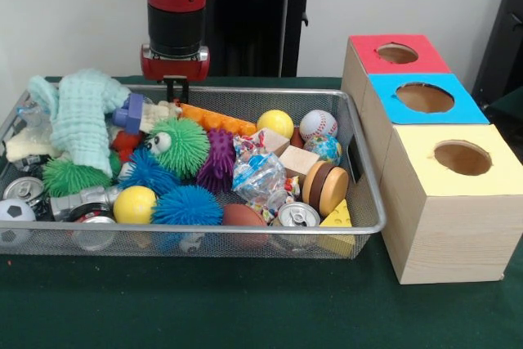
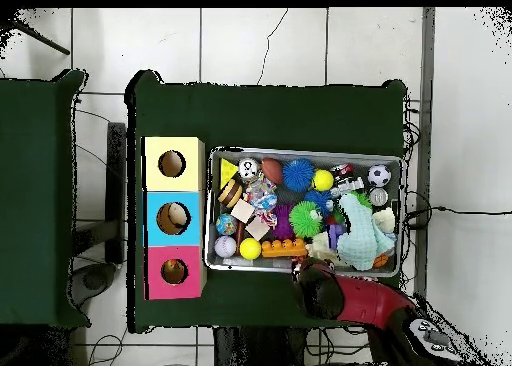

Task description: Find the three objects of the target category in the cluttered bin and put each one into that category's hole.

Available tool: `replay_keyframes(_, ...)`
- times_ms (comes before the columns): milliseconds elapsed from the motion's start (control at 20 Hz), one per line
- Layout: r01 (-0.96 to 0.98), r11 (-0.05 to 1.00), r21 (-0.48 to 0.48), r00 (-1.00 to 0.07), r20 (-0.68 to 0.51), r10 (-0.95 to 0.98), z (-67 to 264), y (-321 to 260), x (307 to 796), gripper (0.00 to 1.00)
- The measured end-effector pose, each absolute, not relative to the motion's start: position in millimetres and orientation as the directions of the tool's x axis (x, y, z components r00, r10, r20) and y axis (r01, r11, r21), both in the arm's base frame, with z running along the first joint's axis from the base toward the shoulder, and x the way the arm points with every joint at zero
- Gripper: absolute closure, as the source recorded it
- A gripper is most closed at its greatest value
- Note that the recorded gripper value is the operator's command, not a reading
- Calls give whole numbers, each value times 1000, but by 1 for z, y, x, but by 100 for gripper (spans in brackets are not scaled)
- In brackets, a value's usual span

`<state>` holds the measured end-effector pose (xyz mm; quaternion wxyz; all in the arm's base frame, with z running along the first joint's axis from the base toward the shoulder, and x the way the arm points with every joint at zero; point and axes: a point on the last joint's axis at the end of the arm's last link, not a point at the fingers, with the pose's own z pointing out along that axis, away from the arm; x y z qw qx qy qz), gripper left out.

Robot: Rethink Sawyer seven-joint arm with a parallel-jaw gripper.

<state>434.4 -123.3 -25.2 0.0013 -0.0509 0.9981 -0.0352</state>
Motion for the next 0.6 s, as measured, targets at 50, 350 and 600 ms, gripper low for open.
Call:
replay_keyframes(50, -103, 992, -70, -995, 1, -103, -25, -123, 434, 100)
replay_keyframes(350, -100, 992, -76, -995, -9, -101, -17, -125, 437, 100)
replay_keyframes(600, -80, 993, -89, -996, -29, -83, 13, -136, 447, 100)
